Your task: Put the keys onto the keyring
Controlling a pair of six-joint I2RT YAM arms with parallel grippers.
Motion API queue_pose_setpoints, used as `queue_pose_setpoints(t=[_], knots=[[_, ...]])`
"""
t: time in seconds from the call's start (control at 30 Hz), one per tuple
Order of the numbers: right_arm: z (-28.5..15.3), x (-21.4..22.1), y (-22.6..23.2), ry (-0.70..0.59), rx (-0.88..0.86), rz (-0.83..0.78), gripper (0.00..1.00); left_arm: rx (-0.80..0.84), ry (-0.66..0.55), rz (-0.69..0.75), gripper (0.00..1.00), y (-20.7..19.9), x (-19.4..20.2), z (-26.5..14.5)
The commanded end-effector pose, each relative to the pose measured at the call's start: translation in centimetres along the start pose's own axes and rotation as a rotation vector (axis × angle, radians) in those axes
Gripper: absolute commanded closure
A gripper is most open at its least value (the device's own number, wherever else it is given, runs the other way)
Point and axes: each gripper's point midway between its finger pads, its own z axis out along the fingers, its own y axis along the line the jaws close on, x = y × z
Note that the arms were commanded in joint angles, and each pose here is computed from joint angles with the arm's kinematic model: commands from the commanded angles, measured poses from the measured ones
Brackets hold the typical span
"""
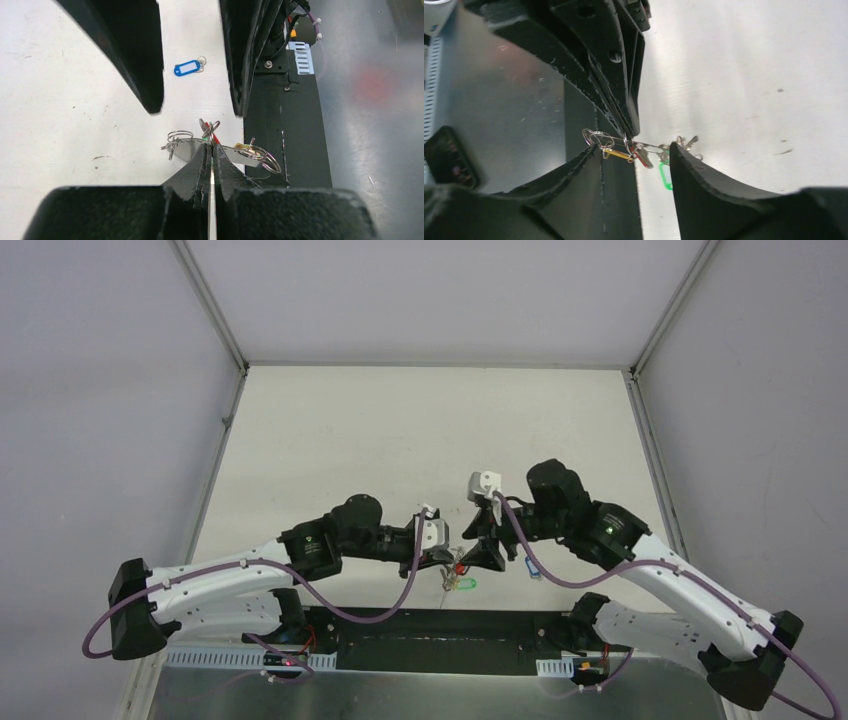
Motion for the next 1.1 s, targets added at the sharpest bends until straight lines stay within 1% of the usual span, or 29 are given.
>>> queue_pose_setpoints(t=[0.0, 0.1, 0.17, 0.3, 0.4, 0.63, 0.67, 0.83, 0.9, 1.07], knots=[[-2.0, -2.6, -0.6, -0.165, 0.116, -0.105, 0.42, -0.016, -0.171, 0.032, 1.00, -0.2, -3.8, -0.6], [-2.7, -2.9, 0.1, -0.232, 0.114, -0.148, 0.43, -0.035, -0.243, 0.035, 1.00, -0.1, -4.9, -1.2], [-2.8, -2.8, 0.6, -0.259, 0.096, -0.167, 0.45, -0.048, -0.299, 0.041, 1.00, -0.1, -5.7, -1.6], [-2.5, -2.1, 1.4, -0.255, 0.048, -0.170, 0.51, -0.061, -0.403, 0.053, 1.00, -0.2, -7.1, -2.5], [-1.9, -1.8, 1.5, -0.243, 0.018, -0.164, 0.55, -0.062, -0.451, 0.066, 1.00, -0.4, -8.0, -3.1], [-0.8, -1.6, 1.2, -0.197, -0.020, -0.142, 0.67, -0.039, -0.474, 0.079, 1.00, -0.8, -8.8, -3.3], [-0.8, -1.6, 1.2, -0.198, -0.022, -0.144, 0.70, -0.037, -0.474, 0.079, 1.00, -0.8, -8.8, -3.3], [-0.7, -1.4, 1.2, -0.200, -0.020, -0.140, 0.92, -0.050, -0.480, 0.076, 1.00, -0.6, -9.0, -3.4], [-0.7, -1.1, 1.2, -0.195, -0.019, -0.134, 0.99, -0.060, -0.483, 0.075, 1.00, -0.5, -9.1, -3.5], [-0.4, 0.1, 1.1, -0.163, -0.018, -0.113, 1.00, -0.073, -0.512, 0.077, 1.00, -0.3, -9.7, -3.9]])
